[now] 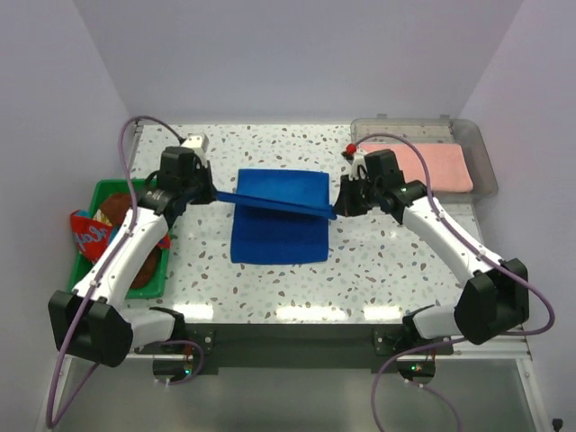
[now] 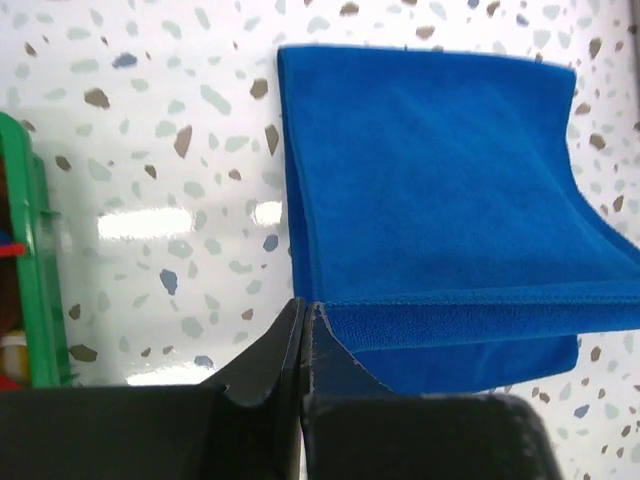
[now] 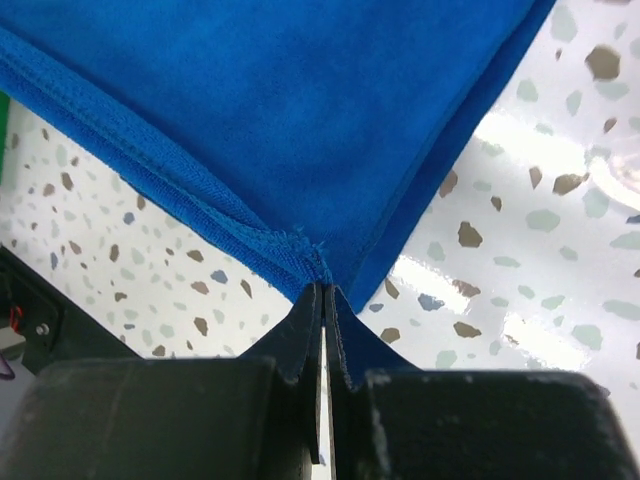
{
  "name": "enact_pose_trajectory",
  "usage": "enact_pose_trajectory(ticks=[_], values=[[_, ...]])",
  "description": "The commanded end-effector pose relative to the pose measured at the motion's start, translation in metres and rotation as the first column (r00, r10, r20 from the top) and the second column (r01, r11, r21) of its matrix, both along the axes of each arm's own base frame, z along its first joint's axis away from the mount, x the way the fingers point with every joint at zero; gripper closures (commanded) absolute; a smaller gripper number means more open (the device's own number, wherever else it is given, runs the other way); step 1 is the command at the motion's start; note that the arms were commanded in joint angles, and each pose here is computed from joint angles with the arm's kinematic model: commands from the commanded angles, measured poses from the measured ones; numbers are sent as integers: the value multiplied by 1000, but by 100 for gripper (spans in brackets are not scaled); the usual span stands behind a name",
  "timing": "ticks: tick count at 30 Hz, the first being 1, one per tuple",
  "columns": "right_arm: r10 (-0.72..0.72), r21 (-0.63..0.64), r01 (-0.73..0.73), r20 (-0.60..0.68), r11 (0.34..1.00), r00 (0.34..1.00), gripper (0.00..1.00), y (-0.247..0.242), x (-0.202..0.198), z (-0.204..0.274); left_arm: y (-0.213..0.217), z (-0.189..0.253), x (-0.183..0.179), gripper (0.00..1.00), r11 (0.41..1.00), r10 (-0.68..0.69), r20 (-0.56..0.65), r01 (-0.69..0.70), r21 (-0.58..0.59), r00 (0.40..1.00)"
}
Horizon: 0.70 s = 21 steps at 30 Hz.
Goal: Fold and stack the towels
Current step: Fold the towel
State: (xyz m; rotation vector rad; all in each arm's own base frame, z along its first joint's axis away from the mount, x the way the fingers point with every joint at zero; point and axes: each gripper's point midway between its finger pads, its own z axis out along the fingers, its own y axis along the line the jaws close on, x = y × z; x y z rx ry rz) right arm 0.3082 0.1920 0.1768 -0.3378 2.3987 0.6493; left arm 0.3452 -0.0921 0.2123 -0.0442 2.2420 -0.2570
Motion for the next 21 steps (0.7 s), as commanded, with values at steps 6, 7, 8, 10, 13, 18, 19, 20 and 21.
enact_pose_trajectory(ticks=[6, 7, 8, 10, 13, 18, 19, 20, 21], values=[[-43, -167, 3, -240, 986, 970, 100, -30, -38, -116, 11, -124, -43, 100, 999, 31, -268, -22, 37, 963], [-54, -183, 8, -249, 983, 967, 100, -32, -37, -125, 12, -140, -48, 100, 999, 34, -302, -22, 43, 953], [-59, -197, 7, -260, 980, 964, 100, -34, -39, -132, 7, -145, -51, 100, 1000, 19, -319, -13, 22, 948], [-63, -209, 5, -272, 978, 960, 100, -35, -39, -140, 5, -158, -57, 100, 1000, 9, -344, -5, 11, 939], [-56, -203, -1, -274, 979, 960, 100, -34, -38, -140, 7, -167, -61, 100, 1000, 18, -365, -11, 23, 931], [-43, -192, -13, -281, 981, 959, 100, -31, -40, -141, 8, -173, -66, 100, 1000, 19, -380, -9, 28, 925], [-42, -192, -14, -284, 981, 958, 100, -31, -41, -142, 7, -173, -67, 100, 1000, 15, -382, -8, 20, 924], [-39, -191, -17, -288, 981, 957, 100, -30, -42, -143, 5, -174, -68, 100, 1000, 12, -387, -8, 11, 922], [-39, -189, -17, -289, 982, 956, 100, -30, -42, -143, 2, -175, -69, 100, 1000, 0, -389, -1, -2, 921]])
